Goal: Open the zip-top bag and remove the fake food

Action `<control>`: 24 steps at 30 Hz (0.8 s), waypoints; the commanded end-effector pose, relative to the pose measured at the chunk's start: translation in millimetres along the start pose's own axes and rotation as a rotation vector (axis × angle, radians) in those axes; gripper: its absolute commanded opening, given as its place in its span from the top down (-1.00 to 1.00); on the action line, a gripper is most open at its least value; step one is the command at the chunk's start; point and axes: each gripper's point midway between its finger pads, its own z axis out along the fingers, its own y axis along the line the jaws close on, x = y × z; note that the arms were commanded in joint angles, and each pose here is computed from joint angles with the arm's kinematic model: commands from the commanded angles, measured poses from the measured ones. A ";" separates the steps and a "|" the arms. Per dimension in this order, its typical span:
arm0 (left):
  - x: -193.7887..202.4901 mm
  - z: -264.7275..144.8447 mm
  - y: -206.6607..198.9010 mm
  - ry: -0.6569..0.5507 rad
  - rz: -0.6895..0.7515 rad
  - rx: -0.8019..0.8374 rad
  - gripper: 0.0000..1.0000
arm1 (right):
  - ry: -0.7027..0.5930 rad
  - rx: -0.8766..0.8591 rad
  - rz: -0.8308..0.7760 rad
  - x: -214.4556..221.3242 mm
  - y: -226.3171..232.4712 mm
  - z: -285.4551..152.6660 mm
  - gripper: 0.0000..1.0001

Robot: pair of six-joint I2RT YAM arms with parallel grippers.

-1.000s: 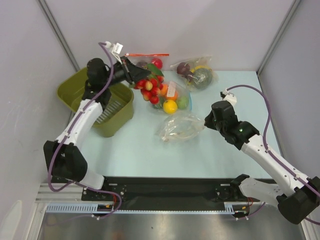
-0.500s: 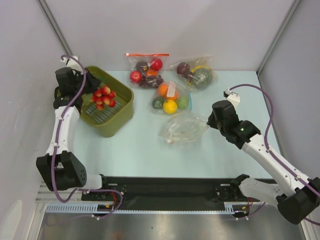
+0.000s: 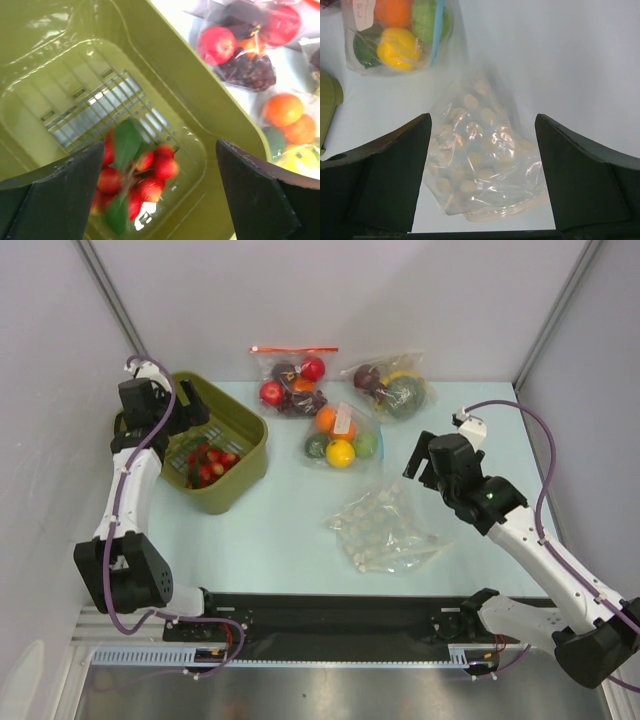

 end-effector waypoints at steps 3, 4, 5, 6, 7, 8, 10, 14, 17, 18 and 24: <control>-6.4 -0.9 9.5 -0.018 -0.017 -0.056 -1.00 | -0.068 0.005 0.012 -26.8 3.3 -6.3 -0.78; -7.3 -2.1 9.3 -0.020 -0.018 -0.057 -1.00 | -0.071 0.003 0.012 -27.6 3.7 -6.6 -0.78; -8.5 -3.6 8.9 -0.021 -0.019 -0.055 -0.99 | -0.074 0.000 0.001 -28.3 3.8 -7.0 -0.79; -9.1 -4.6 7.5 -0.023 -0.020 -0.048 -0.99 | -0.077 0.001 -0.001 -29.0 3.4 -6.5 -0.79; -11.6 -6.4 5.9 -0.029 -0.023 -0.044 -0.99 | -0.084 -0.002 -0.005 -30.4 3.7 -6.1 -0.79; -12.3 -7.8 3.3 -0.029 -0.025 -0.035 -1.00 | -0.089 -0.007 -0.011 -31.5 4.4 -6.2 -0.79; -16.8 -11.2 -1.3 -0.034 -0.025 -0.016 -1.00 | -0.102 -0.013 -0.013 -34.7 3.8 -4.1 -0.81; -20.8 -19.1 -5.9 -0.032 -0.018 -0.014 -1.00 | -0.131 -0.043 0.000 -42.0 5.1 0.7 -0.82; -25.1 -25.3 -9.1 -0.041 0.007 -0.018 -1.00 | -0.152 -0.070 0.010 -49.0 6.4 6.0 -0.83; -25.7 -27.4 -9.6 -0.046 0.009 -0.019 -1.00 | -0.162 -0.078 0.012 -51.9 8.7 8.2 -0.83; -29.8 -37.6 -21.2 -0.066 0.057 -0.008 -1.00 | -0.224 -0.096 0.006 -72.4 14.9 16.4 -0.82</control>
